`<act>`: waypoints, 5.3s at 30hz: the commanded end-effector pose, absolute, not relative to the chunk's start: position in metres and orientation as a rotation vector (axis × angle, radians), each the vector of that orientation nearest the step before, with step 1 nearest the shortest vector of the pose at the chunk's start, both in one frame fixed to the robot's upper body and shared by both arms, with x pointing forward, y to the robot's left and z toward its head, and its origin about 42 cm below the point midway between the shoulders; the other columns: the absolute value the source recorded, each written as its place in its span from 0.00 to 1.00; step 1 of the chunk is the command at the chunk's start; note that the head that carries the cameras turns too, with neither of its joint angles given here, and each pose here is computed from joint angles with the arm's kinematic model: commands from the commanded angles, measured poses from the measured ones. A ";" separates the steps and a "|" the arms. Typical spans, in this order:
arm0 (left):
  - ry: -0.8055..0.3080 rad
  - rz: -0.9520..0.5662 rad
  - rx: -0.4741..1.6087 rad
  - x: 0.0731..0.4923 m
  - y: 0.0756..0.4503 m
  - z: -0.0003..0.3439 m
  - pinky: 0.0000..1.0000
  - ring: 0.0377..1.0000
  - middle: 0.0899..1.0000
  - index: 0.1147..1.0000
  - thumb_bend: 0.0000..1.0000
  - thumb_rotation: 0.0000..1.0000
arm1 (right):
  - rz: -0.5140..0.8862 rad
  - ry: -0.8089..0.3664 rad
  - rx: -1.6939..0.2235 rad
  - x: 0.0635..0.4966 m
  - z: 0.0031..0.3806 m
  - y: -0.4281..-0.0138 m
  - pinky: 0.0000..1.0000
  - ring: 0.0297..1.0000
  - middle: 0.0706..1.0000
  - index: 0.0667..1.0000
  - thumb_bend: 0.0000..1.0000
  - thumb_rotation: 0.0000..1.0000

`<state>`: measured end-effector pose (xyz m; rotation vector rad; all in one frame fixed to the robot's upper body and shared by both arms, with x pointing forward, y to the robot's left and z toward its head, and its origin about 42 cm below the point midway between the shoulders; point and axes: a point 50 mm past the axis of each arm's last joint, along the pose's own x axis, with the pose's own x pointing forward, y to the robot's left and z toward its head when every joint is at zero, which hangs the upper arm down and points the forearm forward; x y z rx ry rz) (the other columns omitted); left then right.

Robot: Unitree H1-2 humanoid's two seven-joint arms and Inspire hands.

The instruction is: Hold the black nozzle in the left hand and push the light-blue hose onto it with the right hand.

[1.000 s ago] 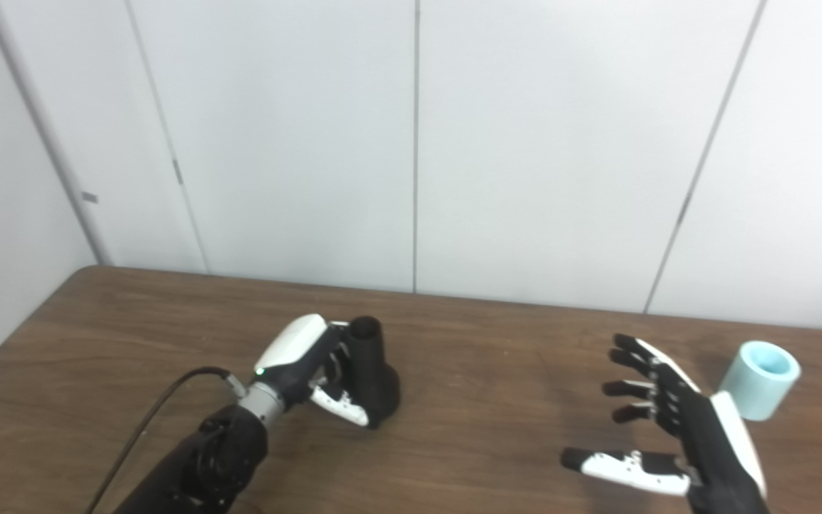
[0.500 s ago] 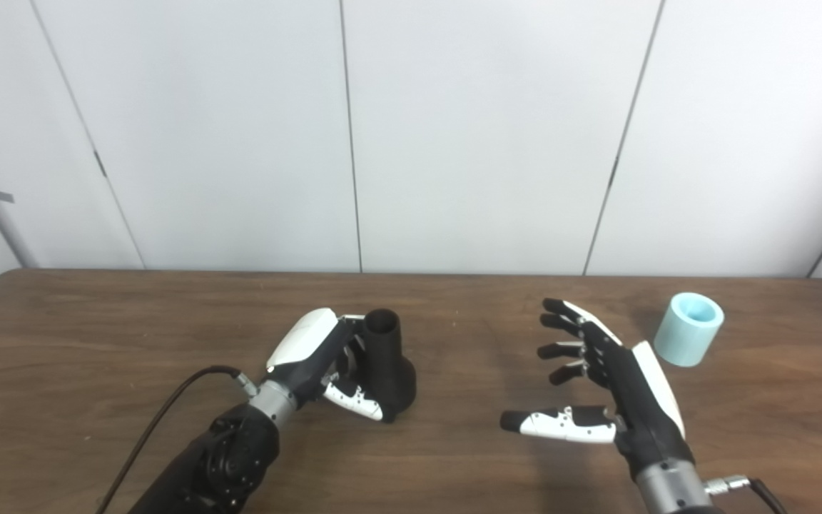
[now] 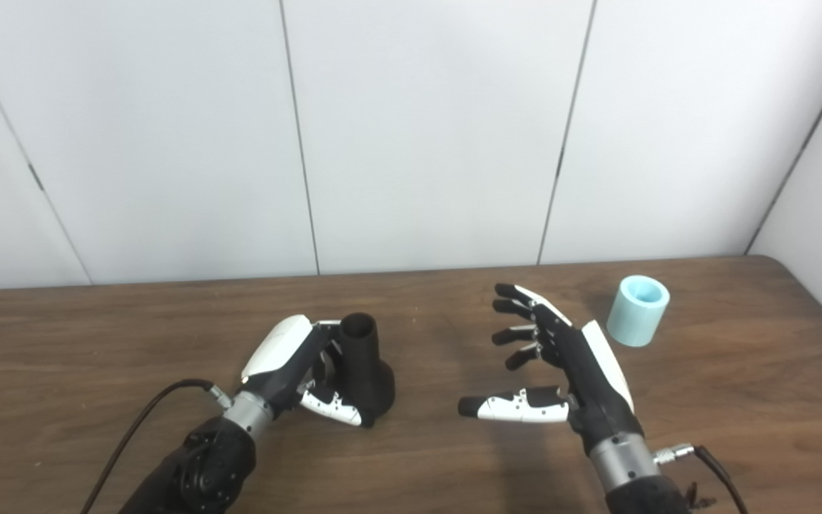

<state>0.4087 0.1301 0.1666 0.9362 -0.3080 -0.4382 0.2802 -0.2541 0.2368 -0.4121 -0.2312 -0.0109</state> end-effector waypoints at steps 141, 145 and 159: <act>-0.289 -0.475 0.988 0.404 0.150 0.143 0.38 0.45 0.40 0.45 0.52 0.00 | 0.177 -0.284 -1.189 0.443 0.447 -0.256 0.13 0.17 0.42 0.44 0.53 0.00; -0.283 -0.478 0.986 0.404 0.140 0.146 0.39 0.46 0.39 0.45 0.52 0.00 | 0.276 -0.362 -1.205 0.431 0.463 -0.228 0.30 0.32 0.39 0.47 0.53 0.00; -0.253 -0.483 0.983 0.406 0.119 0.155 0.32 0.39 0.37 0.46 0.52 0.00 | 0.443 -0.440 -1.331 0.432 0.490 -0.178 0.26 0.29 0.37 0.47 0.53 0.00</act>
